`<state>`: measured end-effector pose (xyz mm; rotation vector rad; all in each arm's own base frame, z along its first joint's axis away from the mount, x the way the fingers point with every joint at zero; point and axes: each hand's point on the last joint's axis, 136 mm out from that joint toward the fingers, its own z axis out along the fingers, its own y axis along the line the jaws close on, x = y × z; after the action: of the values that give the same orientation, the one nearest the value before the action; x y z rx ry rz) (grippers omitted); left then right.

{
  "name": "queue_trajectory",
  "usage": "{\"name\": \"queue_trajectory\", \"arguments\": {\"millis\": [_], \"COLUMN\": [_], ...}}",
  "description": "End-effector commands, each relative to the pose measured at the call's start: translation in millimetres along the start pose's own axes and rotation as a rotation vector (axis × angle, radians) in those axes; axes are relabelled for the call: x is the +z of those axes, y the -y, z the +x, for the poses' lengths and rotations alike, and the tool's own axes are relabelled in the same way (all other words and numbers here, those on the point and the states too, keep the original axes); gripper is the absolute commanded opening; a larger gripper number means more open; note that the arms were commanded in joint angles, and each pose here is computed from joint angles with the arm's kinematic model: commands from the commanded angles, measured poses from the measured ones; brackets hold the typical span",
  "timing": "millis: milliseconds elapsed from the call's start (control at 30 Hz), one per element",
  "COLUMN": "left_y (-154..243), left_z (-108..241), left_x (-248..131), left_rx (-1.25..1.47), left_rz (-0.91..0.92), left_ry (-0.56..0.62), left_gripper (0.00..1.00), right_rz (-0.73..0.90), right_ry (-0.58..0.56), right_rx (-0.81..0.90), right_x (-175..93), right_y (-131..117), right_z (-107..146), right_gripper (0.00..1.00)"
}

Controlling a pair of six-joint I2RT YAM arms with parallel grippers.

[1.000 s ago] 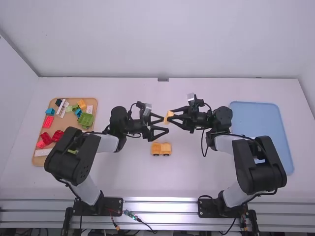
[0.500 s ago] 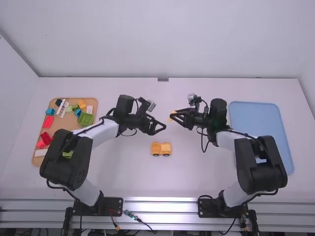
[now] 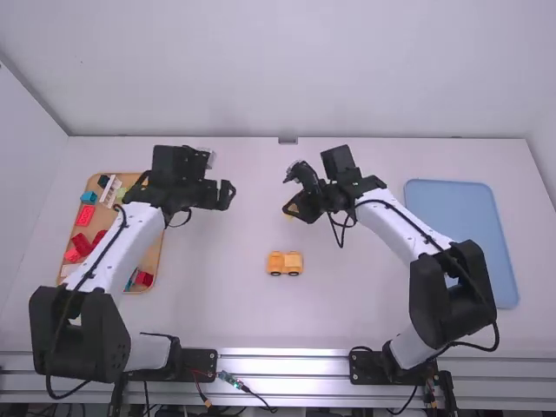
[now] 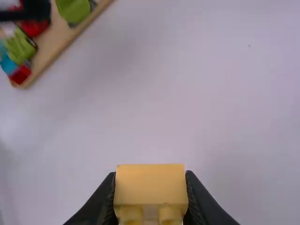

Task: Assemble lego blocks to make yellow taxi

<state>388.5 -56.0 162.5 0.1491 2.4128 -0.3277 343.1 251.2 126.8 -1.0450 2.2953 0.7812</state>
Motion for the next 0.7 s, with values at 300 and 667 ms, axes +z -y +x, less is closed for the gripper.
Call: {"name": "queue_trajectory", "arguments": {"millis": [300, 667], "left_y": [-119.8, -135.9], "left_z": [-1.9, 16.4], "left_x": [-83.1, -78.6], "left_rx": [-0.509, -0.535], "left_rz": [-0.266, -0.274], "left_ry": [0.167, 0.159], "left_gripper": [0.99, 0.99], "right_rz": [0.131, -0.005], "right_ry": [-0.295, -0.593], "right_rx": [-0.509, -0.692], "right_x": [34.4, 96.3], "right_y": [-59.0, -97.0], "right_z": [-7.5, 30.4], "right_gripper": [0.0, 0.0]}}
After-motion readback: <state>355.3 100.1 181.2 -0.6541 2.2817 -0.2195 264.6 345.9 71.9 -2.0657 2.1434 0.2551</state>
